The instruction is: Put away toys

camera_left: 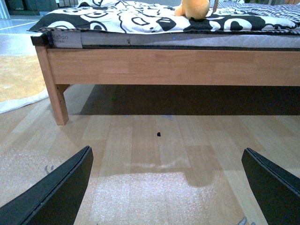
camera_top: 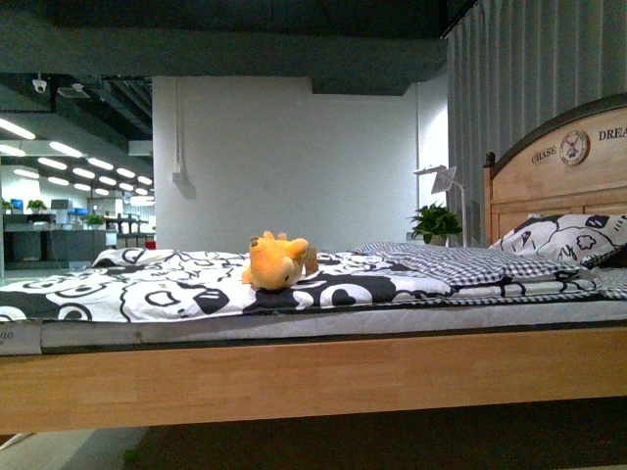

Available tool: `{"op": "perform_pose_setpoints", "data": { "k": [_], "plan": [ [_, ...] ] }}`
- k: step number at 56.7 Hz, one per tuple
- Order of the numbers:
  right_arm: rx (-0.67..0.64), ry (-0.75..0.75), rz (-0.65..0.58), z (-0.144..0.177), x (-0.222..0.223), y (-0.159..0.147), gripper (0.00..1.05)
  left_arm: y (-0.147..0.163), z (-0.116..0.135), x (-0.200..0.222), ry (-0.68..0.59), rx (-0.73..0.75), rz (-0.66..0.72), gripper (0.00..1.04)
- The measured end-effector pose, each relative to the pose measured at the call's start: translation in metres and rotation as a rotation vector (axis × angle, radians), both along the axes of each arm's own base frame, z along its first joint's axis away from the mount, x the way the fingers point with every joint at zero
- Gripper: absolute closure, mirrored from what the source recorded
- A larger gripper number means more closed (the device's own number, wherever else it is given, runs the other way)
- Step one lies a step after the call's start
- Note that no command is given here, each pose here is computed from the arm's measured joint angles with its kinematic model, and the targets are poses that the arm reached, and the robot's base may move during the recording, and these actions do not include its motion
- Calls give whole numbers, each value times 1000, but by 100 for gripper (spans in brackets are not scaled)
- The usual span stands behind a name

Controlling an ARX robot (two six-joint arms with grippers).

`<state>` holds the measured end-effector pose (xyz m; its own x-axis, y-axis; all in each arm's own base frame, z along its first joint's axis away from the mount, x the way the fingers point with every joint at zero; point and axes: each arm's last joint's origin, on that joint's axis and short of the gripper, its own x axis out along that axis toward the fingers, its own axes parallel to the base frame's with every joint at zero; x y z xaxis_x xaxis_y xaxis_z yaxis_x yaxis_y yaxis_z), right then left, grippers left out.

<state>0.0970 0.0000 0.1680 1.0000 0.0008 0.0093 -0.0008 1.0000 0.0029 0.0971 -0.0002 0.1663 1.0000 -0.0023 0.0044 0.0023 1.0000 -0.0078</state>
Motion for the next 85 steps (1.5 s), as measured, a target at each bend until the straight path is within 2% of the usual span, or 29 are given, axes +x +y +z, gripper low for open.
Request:
{"op": "perform_pose_setpoints", "data": {
  "k": [85],
  "plan": [
    [0,0,0,0,0,0,7,0,0,0,0,0,0,6]
  ]
}}
